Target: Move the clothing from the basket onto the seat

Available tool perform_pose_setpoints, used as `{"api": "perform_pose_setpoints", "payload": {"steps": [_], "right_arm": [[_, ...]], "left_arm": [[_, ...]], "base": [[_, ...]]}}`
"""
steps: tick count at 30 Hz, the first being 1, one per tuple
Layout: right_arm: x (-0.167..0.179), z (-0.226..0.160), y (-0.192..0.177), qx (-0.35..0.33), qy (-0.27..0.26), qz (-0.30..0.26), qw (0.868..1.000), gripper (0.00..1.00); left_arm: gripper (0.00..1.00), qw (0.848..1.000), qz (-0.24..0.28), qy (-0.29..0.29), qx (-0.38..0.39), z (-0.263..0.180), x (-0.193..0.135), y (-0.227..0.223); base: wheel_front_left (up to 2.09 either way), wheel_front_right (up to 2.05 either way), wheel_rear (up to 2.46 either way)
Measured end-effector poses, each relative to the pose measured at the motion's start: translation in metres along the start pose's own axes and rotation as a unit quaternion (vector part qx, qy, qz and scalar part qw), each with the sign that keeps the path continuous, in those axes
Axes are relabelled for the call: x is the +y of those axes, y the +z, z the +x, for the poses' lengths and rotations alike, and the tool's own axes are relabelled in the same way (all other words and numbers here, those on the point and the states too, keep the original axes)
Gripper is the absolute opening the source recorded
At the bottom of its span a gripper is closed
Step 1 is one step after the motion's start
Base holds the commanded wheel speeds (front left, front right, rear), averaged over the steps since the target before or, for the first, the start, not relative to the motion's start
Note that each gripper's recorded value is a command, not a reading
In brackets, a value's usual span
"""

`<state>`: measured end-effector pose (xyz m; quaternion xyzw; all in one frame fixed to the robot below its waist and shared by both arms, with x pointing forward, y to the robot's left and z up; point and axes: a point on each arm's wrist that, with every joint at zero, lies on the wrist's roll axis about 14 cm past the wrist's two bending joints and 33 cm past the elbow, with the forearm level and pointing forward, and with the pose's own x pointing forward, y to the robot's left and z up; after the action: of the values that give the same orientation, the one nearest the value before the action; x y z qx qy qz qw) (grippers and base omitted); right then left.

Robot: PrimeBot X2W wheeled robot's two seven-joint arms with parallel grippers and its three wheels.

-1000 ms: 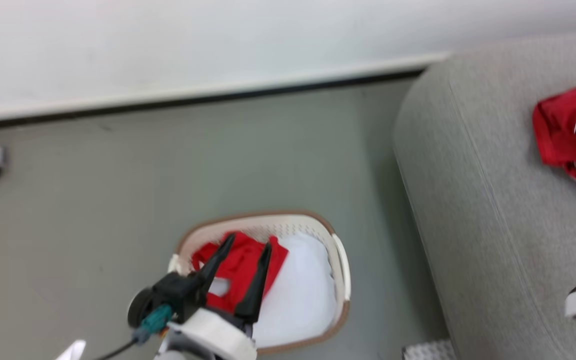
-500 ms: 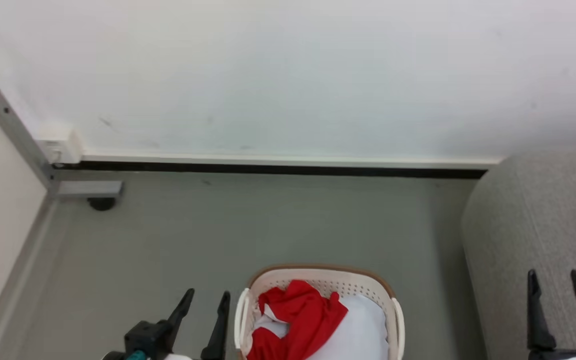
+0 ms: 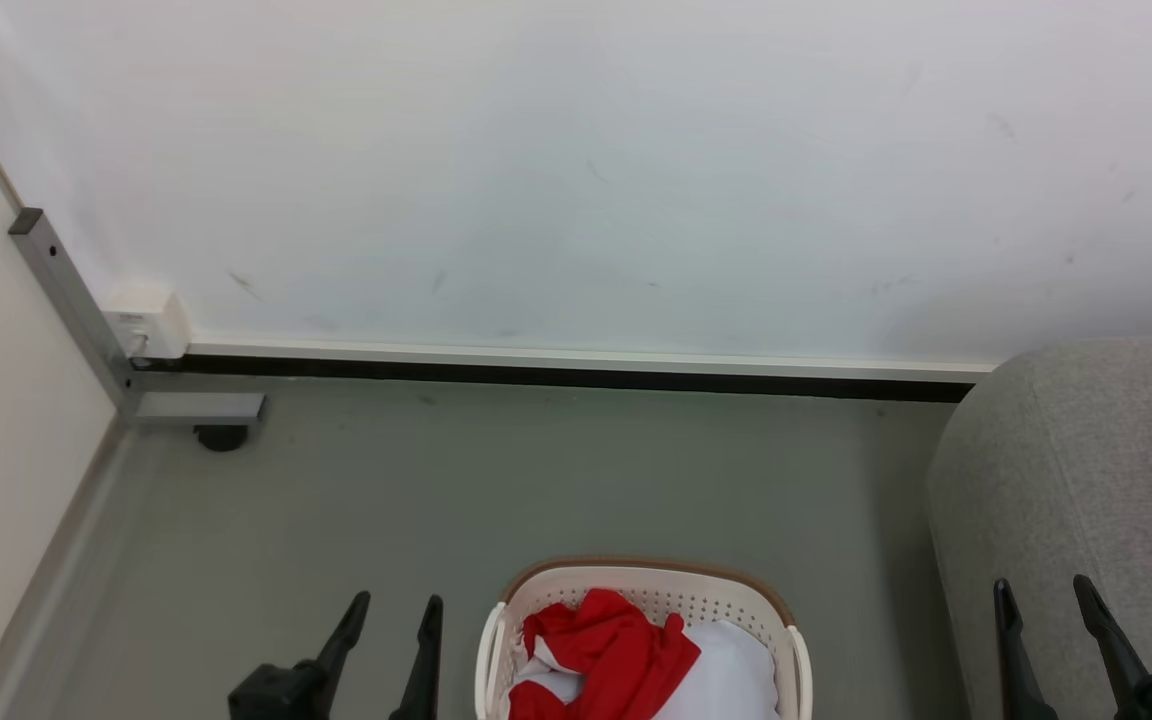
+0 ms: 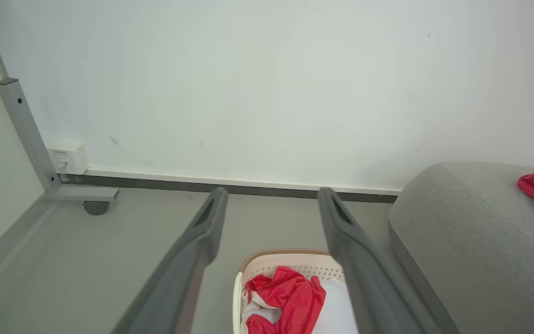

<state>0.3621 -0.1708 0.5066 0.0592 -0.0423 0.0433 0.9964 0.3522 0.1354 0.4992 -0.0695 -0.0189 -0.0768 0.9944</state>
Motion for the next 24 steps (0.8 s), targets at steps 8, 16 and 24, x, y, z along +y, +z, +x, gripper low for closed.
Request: {"api": "perform_pose_setpoints", "payload": {"steps": [8, 16, 24], "right_arm": [[-0.006, -0.005, -0.001, 0.001, -0.01, 0.004, 1.0, 1.0], [-0.014, -0.007, -0.006, 0.009, -0.024, 0.005, 1.0, 1.0], [-0.022, 0.021, -0.008, 0.007, -0.032, 0.009, 0.999, 1.0]], "left_arm": [[1.0, 1.0, 0.004, -0.014, 0.0, 0.006, -0.006, -0.001], [1.0, 0.999, 0.002, -0.037, 0.011, 0.018, -0.017, -0.009], [1.0, 0.995, 0.02, -0.099, 0.016, 0.071, -0.041, -0.016]], "base": [[0.0, 0.0, 0.0], [0.0, 0.0, 0.0], [0.0, 0.0, 0.0]]}}
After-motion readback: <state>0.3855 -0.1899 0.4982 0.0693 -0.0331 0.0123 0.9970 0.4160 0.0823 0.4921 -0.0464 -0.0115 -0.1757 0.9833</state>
